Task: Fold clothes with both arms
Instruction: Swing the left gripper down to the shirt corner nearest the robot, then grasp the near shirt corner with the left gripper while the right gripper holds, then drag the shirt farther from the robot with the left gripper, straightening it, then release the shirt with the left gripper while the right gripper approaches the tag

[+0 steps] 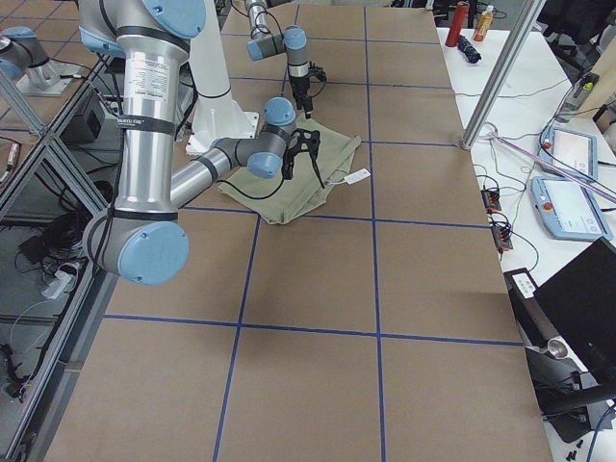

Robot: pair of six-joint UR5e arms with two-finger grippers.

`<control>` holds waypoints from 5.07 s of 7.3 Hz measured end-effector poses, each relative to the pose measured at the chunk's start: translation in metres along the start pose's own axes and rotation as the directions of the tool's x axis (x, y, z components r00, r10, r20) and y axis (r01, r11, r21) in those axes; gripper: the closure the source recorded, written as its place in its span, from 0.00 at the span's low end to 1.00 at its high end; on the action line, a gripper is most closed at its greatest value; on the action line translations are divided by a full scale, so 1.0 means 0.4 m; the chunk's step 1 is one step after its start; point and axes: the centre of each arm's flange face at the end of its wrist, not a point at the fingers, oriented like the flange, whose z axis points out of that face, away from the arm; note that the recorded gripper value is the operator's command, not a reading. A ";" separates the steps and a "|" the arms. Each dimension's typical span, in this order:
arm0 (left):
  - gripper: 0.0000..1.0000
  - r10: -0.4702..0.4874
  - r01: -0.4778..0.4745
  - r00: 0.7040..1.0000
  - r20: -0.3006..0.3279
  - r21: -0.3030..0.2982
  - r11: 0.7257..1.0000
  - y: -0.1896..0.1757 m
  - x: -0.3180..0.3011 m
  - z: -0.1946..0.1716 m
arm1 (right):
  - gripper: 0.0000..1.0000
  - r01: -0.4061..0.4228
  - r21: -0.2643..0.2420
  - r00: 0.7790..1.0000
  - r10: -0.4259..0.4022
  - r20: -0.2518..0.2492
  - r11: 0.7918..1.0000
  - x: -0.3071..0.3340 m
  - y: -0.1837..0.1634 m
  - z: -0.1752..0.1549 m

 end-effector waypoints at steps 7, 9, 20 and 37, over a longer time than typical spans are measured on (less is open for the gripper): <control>0.48 -0.012 0.011 1.000 0.014 0.028 1.000 -0.011 -0.003 0.018 | 0.00 -0.004 0.003 1.000 0.004 0.006 1.000 -0.003 -0.005 -0.006; 0.63 -0.010 0.009 1.000 0.014 0.027 1.000 -0.009 -0.003 0.020 | 0.00 -0.007 0.005 1.000 0.007 0.005 1.000 -0.001 -0.006 -0.007; 1.00 -0.040 0.043 0.999 -0.018 0.222 0.974 -0.401 0.165 -0.035 | 0.00 -0.024 0.017 1.000 0.024 -0.018 1.000 0.018 -0.019 0.007; 0.00 0.419 -0.355 0.907 -0.044 0.458 0.815 -0.851 0.435 -0.003 | 0.00 -0.028 0.050 0.997 0.032 -0.064 0.998 0.016 -0.044 0.046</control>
